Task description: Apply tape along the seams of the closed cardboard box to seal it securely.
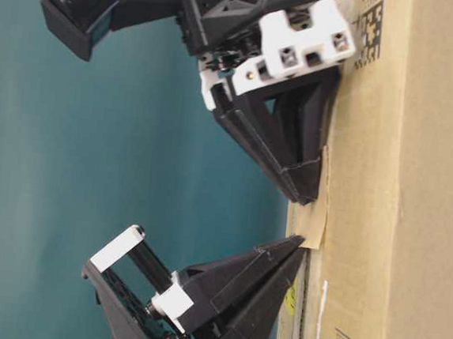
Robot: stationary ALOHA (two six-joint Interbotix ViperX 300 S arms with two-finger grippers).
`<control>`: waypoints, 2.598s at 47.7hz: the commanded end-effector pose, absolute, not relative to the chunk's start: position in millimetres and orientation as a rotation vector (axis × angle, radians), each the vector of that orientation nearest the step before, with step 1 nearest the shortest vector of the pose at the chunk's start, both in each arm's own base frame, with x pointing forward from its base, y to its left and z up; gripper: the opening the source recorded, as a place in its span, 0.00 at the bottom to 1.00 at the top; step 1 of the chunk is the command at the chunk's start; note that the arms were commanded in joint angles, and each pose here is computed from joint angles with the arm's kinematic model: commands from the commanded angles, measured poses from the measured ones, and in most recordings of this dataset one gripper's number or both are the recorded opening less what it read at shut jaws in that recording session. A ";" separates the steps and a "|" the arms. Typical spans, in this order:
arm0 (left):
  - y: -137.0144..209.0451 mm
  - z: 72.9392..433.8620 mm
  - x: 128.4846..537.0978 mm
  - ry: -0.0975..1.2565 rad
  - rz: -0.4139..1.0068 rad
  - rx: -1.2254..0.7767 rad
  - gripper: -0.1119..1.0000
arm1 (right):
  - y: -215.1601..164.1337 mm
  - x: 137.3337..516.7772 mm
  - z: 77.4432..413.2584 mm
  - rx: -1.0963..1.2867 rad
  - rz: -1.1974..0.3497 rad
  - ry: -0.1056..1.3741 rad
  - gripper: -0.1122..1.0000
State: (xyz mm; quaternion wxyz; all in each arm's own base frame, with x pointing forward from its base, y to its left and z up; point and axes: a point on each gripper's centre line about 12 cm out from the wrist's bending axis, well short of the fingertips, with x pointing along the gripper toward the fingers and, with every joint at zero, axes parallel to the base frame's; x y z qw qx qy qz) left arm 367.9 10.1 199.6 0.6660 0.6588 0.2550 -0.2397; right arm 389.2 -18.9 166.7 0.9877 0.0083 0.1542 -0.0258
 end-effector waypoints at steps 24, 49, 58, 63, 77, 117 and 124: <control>10.9 205.8 372.1 0.560 -0.517 1.482 0.11 | -21.5 398.3 163.8 0.039 -0.067 0.386 0.37; 22.7 205.0 379.8 0.592 -0.495 1.454 0.52 | -21.5 397.9 162.5 0.042 -0.068 0.401 0.37; 22.7 204.2 379.5 0.612 -0.524 1.460 0.78 | -21.5 397.8 162.1 0.043 -0.069 0.404 0.37; 22.7 203.0 379.2 0.628 -0.543 1.462 0.72 | -21.4 397.6 161.6 0.042 -0.068 0.409 0.37; 22.6 199.2 378.9 0.679 -0.598 1.447 0.71 | -21.5 396.9 160.5 0.045 -0.069 0.416 0.37; 21.8 213.1 368.9 0.700 -0.608 1.421 0.71 | -21.8 396.7 159.8 0.052 -0.073 0.425 0.37; 16.6 221.2 363.0 0.608 -0.499 1.386 0.71 | -21.8 396.8 160.7 0.052 -0.074 0.421 0.37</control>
